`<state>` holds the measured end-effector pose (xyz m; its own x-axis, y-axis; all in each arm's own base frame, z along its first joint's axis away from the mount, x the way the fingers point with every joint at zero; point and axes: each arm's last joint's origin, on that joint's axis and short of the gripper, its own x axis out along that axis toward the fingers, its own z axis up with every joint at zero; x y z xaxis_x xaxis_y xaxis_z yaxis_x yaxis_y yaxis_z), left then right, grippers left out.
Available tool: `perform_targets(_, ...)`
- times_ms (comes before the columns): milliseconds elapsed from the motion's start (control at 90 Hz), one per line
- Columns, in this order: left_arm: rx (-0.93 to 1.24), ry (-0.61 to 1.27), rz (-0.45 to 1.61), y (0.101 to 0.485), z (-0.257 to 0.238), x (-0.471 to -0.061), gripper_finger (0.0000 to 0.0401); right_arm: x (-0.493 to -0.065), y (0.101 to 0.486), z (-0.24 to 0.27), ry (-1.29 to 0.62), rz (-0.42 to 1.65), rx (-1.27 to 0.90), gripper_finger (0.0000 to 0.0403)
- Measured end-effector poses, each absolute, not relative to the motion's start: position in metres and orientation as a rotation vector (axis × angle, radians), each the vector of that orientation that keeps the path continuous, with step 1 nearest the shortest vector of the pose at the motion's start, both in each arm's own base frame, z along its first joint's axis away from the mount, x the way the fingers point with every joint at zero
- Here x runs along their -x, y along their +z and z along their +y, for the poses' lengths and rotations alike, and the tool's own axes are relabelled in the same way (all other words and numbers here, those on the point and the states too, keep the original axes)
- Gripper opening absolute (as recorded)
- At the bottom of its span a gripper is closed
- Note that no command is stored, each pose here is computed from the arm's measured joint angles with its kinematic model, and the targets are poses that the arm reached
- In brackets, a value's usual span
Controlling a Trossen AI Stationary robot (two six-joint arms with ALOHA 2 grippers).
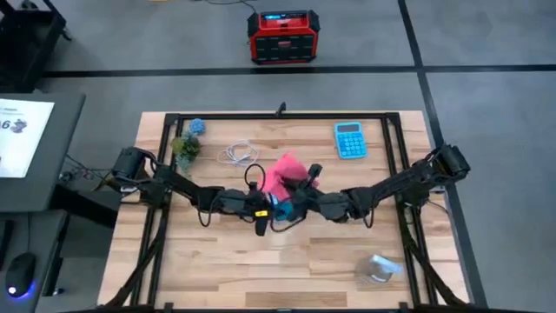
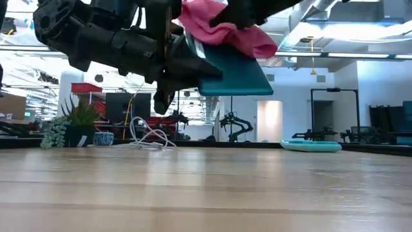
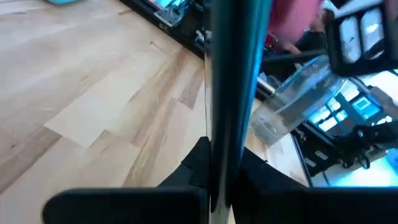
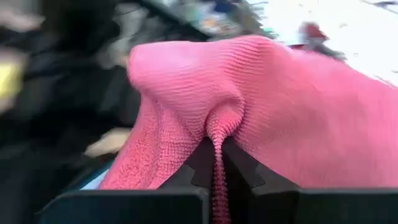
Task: Apply microfiber cloth
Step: Wipe the back of the cellphone with the pink microfiber cloth
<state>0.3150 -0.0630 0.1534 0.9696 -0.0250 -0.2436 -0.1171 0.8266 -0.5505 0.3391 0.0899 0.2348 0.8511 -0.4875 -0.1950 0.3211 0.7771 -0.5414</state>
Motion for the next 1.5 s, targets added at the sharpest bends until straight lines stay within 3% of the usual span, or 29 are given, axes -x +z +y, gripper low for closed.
perform_targets(122, 0.582, 0.048, 0.249, 0.153, -0.063, -0.315, 0.0004, -0.337, 0.214, 0.099, -0.217, 0.450, 0.489, 0.0003)
perform_targets(200, 0.578, 0.049, 0.252, 0.153, -0.063, -0.315, 0.0004, -0.340, 0.210, 0.100, -0.180, 0.448, 0.487, 0.0003)
perform_targets(467, 0.580, 0.035, 0.253, 0.153, -0.063, -0.315, 0.0004, -0.356, 0.253, 0.083, -0.528, 0.272, 0.531, 0.0003)
perform_targets(756, 0.555, 0.040, 0.270, 0.152, -0.063, -0.314, 0.0004, -0.340, 0.218, 0.102, -0.444, 0.541, 0.533, 0.0003)
perform_targets(1033, 0.535, 0.028, 0.251, 0.155, -0.061, -0.314, 0.0004, -0.315, 0.191, 0.127, -0.343, 0.632, 0.546, 0.0003)
perform_targets(1156, 0.540, 0.020, 0.237, 0.157, -0.061, -0.315, 0.0004, -0.315, 0.201, 0.123, -0.357, 0.631, 0.639, 0.0003)
perform_targets(1300, 0.551, 0.019, 0.240, 0.158, -0.061, -0.315, 0.0004, -0.324, 0.231, 0.108, -0.546, 0.570, 0.700, 0.0003)
perform_targets(1400, 0.555, 0.010, 0.244, 0.158, -0.061, -0.315, 0.0004, -0.326, 0.249, 0.097, -0.684, 0.527, 0.694, 0.0003)
perform_targets(1500, 0.555, 0.001, 0.248, 0.158, -0.061, -0.315, 0.0004, -0.324, 0.258, 0.091, -0.695, 0.493, 0.621, 0.0003)
